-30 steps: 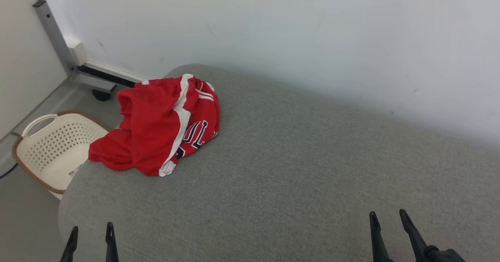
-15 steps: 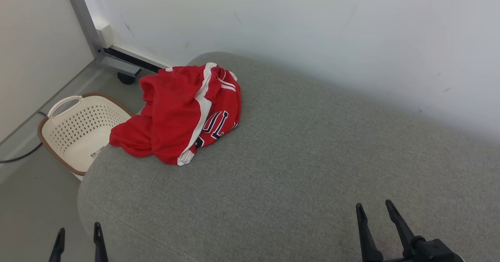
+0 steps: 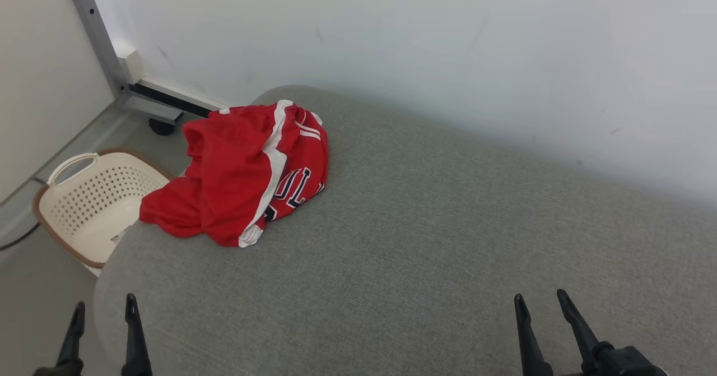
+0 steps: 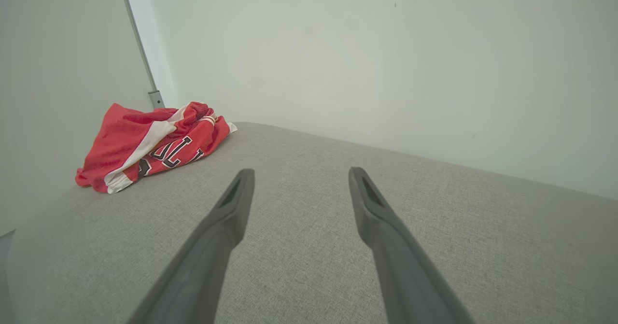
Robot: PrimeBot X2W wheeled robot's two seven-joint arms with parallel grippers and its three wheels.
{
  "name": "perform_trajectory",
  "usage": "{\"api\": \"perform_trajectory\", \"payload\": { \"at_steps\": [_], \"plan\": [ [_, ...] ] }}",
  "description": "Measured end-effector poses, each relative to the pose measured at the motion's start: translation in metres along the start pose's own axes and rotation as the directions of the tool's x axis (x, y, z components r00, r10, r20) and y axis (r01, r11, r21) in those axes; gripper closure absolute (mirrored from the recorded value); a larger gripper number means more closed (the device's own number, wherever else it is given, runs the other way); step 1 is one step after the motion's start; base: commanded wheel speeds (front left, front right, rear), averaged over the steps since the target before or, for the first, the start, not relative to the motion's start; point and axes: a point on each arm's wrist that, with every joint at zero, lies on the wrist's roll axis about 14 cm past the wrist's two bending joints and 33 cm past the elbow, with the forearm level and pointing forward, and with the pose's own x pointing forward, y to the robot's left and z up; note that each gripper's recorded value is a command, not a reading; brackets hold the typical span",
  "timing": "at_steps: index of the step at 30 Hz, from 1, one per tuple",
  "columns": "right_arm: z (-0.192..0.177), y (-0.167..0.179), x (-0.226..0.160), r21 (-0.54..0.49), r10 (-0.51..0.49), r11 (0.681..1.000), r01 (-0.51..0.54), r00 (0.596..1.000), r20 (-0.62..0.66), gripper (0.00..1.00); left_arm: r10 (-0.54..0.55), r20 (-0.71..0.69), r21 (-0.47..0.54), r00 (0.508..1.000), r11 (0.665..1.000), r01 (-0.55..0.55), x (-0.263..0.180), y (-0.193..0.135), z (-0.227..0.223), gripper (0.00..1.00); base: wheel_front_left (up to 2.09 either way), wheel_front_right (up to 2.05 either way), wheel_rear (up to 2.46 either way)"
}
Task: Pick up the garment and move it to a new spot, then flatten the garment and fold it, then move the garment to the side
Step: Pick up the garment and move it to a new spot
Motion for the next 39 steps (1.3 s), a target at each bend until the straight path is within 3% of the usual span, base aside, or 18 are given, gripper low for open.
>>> {"api": "perform_trajectory", "payload": {
  "at_steps": [8,18,29,39],
  "plan": [
    [0.014,-0.024,-0.004,-0.026,-0.072,0.997,0.074,0.996,0.047,0.00,-0.098,0.109,0.010,0.989,0.995,0.097,0.061,-0.032,0.037,0.00,0.00,0.00,0.00],
    [0.012,-0.090,-0.028,-0.041,-0.270,0.961,0.272,0.962,0.049,0.00,-0.191,0.131,0.005,0.973,0.981,0.192,0.136,-0.083,0.045,0.00,0.00,0.00,0.00],
    [-0.002,-0.141,-0.062,-0.042,-0.431,0.901,0.431,0.902,0.007,0.00,-0.319,-0.013,0.031,0.948,0.947,0.319,0.194,-0.154,-0.002,0.00,0.00,0.00,0.00],
    [-0.019,-0.167,-0.063,-0.053,-0.484,0.874,0.482,0.874,-0.032,0.00,-0.325,-0.234,0.051,0.917,0.937,0.345,0.236,-0.181,-0.060,0.00,0.00,0.00,0.00]
  ]
}}
